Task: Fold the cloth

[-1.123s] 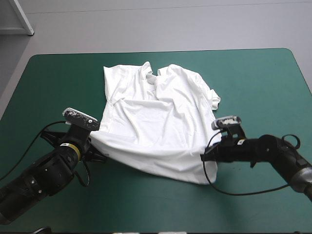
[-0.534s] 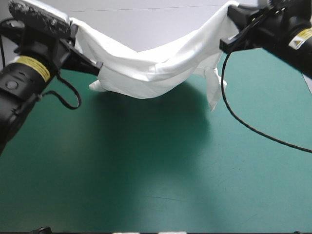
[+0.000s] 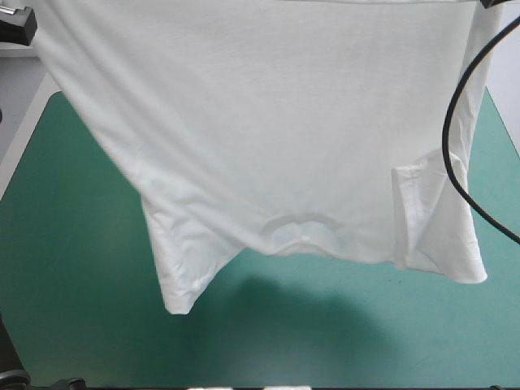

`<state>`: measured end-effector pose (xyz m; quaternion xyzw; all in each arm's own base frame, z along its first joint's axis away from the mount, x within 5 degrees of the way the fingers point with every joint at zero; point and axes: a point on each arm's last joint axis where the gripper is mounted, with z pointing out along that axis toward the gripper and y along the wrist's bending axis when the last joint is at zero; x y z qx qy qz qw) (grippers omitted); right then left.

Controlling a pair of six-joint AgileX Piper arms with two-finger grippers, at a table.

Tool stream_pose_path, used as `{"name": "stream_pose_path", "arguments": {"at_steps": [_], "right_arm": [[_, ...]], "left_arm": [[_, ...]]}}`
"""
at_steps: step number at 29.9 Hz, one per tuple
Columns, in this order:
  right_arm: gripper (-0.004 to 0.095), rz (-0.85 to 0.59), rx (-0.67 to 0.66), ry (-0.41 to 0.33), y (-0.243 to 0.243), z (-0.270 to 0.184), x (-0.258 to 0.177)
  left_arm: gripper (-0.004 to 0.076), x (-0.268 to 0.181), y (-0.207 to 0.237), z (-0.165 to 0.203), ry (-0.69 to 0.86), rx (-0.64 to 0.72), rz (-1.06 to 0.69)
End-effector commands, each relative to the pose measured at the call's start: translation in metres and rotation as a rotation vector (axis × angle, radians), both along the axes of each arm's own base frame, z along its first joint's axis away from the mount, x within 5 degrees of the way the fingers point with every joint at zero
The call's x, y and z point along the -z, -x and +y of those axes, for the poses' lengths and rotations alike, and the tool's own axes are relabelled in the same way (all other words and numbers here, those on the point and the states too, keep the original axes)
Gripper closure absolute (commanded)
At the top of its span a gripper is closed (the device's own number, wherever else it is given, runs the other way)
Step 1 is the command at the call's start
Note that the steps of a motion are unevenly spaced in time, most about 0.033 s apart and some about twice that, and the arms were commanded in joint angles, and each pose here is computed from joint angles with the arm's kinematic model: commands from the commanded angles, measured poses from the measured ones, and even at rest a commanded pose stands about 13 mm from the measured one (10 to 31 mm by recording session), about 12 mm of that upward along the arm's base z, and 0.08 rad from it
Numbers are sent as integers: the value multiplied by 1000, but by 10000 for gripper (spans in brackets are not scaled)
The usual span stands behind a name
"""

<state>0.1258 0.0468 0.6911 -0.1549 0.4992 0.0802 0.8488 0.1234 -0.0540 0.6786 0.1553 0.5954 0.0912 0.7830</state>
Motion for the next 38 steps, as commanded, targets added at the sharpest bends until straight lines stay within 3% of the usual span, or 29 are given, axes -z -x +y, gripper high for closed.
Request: {"name": "stream_pose_path", "arguments": {"at_steps": [1,6,9,13,16,20,27,31,38], "right_arm": [[925,-80,31,-25,-11,1,-6],[925,-30,34,-16,-76,20,11],[925,-14,28,-38,-117,32,24],[925,-34,23,-84,-160,44,40],[925,-129,36,-138,-183,44,46],[925,-259,26,-249,-190,34,40],[925,-285,54,-241,-177,19,28],[925,-82,99,-185,-205,4,49],[925,625,131,-225,-309,-24,169]], "left_arm": [[705,-7,2,2,-11,-29,-84],[704,2,-34,-30,-94,-110,-79],[684,16,-81,-37,-61,-164,-40],[682,44,-164,-18,55,-30,48],[684,56,-204,2,192,123,21],[685,49,-208,26,254,163,-76],[685,34,-190,41,141,9,-170],[685,58,-220,43,94,-40,-37],[685,145,-298,35,100,6,386]]}}
